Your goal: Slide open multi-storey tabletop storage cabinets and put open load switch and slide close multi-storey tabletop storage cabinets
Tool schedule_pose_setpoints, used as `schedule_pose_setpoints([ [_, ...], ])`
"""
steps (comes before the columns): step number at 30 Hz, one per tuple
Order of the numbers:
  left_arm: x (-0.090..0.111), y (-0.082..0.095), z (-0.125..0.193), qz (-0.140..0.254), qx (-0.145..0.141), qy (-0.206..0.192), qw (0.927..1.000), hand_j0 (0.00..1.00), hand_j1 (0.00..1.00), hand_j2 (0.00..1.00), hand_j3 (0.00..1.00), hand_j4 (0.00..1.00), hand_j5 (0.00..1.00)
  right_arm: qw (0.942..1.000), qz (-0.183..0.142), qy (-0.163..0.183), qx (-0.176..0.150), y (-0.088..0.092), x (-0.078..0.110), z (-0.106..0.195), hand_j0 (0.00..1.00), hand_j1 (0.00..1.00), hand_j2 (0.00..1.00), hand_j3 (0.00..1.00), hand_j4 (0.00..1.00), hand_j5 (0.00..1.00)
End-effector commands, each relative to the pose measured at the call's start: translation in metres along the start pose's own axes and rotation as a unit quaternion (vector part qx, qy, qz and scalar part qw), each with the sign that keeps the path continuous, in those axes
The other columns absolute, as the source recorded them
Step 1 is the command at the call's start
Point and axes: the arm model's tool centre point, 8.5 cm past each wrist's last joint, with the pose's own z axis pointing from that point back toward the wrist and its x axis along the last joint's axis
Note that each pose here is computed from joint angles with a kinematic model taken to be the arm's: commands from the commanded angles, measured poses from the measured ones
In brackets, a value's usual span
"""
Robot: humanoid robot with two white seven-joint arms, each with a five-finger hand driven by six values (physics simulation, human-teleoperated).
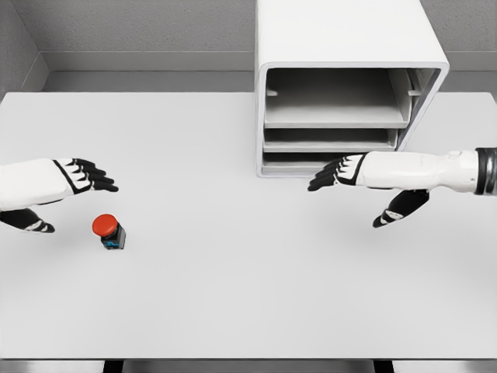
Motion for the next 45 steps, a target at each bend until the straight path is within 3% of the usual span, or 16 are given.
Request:
schedule_pose_setpoints([
  [1, 0.014, -0.019, -0.023, 0.007, -0.018, -0.027, 0.9994, 1.0, 1.0, 1.0, 1.0, 1.0, 1.0, 1.0, -0.005, 0.004, -0.004, -0.001, -0.003, 0.002, 1.0, 1.0, 1.0, 1.0, 1.0, 1.0],
  [4, 0.019, -0.027, -0.031, 0.016, -0.023, -0.041, 0.9988, 1.0, 1.0, 1.0, 1.0, 1.0, 1.0, 1.0, -0.006, 0.004, -0.006, -0.001, -0.003, 0.002, 1.0, 1.0, 1.0, 1.0, 1.0, 1.0],
  [10, 0.02, -0.037, -0.036, 0.029, -0.031, -0.047, 0.998, 1.0, 1.0, 1.0, 1.0, 1.0, 1.0, 0.9993, 0.023, -0.008, -0.03, -0.033, -0.001, -0.009, 1.0, 1.0, 1.0, 1.0, 1.0, 1.0],
  [19, 0.019, -0.039, -0.037, 0.03, -0.033, -0.045, 0.998, 1.0, 1.0, 1.0, 1.0, 1.0, 1.0, 0.9973, 0.05, -0.021, -0.05, -0.063, 0.003, -0.022, 1.0, 1.0, 1.0, 1.0, 1.0, 1.0],
  [22, 0.018, -0.042, -0.041, 0.025, -0.035, -0.04, 0.9983, 1.0, 1.0, 1.0, 1.0, 1.0, 1.0, 0.9978, 0.044, 0.024, -0.044, -0.066, -0.007, -0.021, 1.0, 1.0, 1.0, 1.0, 1.0, 1.0],
  [26, 0.012, -0.04, -0.041, 0.024, -0.033, -0.031, 0.9987, 1.0, 1.0, 1.0, 1.0, 1.0, 1.0, 0.9971, 0.024, 0.055, -0.047, -0.07, -0.013, -0.021, 1.0, 1.0, 1.0, 1.0, 1.0, 1.0],
  [31, 0.001, -0.051, -0.048, 0.034, -0.04, -0.017, 0.9985, 1.0, 1.0, 1.0, 1.0, 1.0, 1.0, 0.9921, -0.005, 0.116, -0.049, -0.078, -0.023, -0.029, 1.0, 1.0, 1.0, 1.0, 1.0, 1.0],
  [43, 0.006, -0.06, -0.06, 0.039, -0.048, -0.027, 0.9978, 0.99, 0.99, 0.99, 0.99, 0.99, 0.99, 0.9897, 0.048, 0.134, -0.012, -0.069, -0.023, -0.043, 1.0, 1.0, 1.0, 1.0, 1.0, 1.0],
  [45, 0.006, -0.06, -0.06, 0.039, -0.049, -0.027, 0.9977, 0.83, 0.83, 0.83, 0.83, 0.83, 0.83, 0.9894, 0.051, 0.136, -0.011, -0.069, -0.023, -0.043, 1.0, 1.0, 1.0, 1.0, 1.0, 1.0],
])
